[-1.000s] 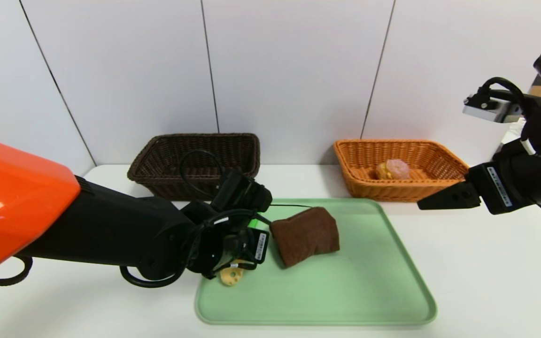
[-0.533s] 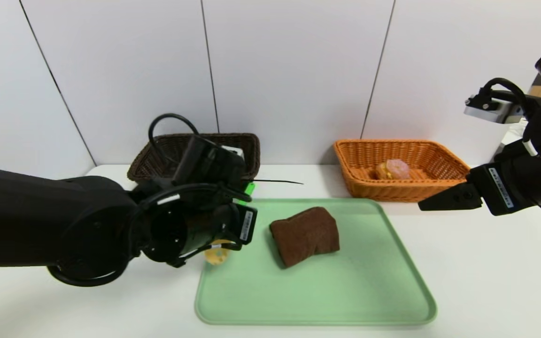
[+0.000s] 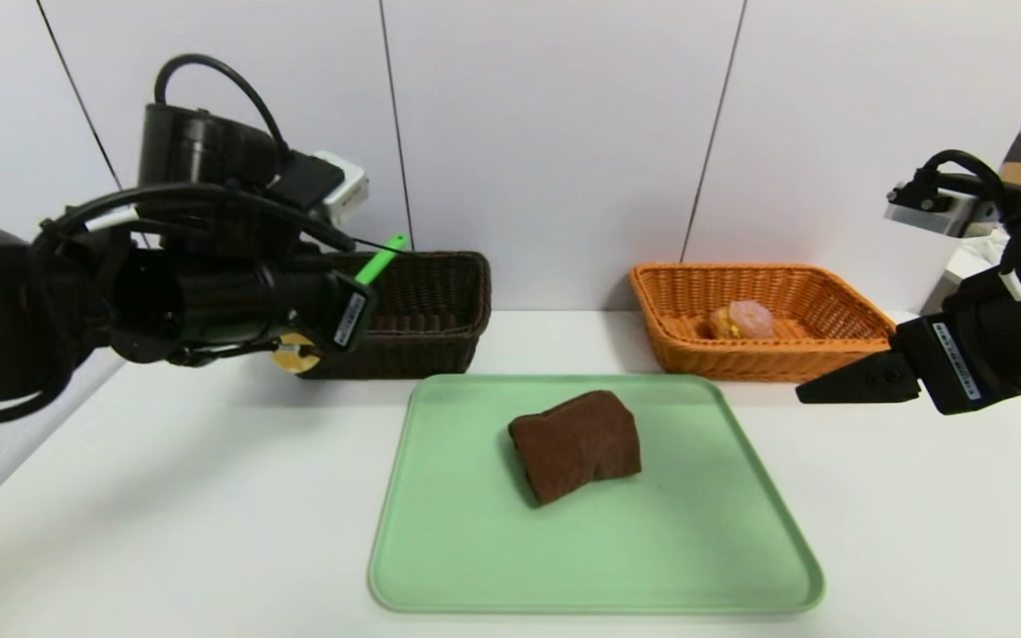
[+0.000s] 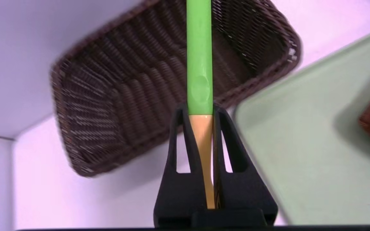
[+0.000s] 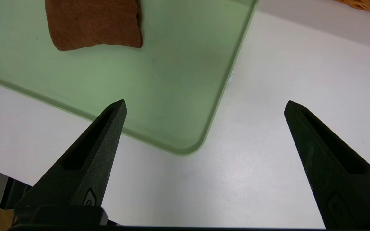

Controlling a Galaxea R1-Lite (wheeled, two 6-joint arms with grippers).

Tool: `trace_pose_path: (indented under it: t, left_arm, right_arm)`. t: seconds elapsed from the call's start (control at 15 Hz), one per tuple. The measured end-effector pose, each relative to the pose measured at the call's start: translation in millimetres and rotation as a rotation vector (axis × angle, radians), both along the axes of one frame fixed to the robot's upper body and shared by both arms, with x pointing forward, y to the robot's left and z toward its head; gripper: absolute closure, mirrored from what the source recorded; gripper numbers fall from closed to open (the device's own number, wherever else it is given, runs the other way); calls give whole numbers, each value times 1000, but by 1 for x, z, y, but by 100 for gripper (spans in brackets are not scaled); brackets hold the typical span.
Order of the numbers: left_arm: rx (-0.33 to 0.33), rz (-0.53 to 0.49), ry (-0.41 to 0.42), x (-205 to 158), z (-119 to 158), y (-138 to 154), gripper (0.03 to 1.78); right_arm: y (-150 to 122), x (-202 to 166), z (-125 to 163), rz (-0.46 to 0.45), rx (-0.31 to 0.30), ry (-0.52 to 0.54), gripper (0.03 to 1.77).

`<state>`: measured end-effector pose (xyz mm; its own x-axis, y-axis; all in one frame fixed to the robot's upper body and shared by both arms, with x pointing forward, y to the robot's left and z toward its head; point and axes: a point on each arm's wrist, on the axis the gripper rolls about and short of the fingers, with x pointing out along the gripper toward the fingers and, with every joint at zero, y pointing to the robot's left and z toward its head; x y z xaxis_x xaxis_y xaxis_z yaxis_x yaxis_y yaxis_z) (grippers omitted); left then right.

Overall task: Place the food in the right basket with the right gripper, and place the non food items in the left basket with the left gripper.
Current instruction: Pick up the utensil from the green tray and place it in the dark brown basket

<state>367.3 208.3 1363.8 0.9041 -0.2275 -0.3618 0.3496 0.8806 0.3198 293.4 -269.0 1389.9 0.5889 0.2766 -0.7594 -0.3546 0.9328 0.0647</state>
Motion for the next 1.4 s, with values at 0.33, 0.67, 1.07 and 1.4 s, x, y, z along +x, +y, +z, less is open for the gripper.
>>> trace_pose_path:
  t: [0.33,0.67,1.07,1.4]
  left_arm:
    - [225,-203,-116,35,12,38,168]
    - [434,-380,-167,65,-6,61,168]
    - [604,-428,-204,106,-22,64,168]
    - [623,-453,-197,135,-40,54,168]
  right_arm:
    - [-2,-5,-1,-1,0,0,10]
    - [-5,-8,-1,-12,0,-4,10]
    - [-6,-9,-3,-15,-2,4,10]
    - [-7,-9,-8,-17,-8,24,10]
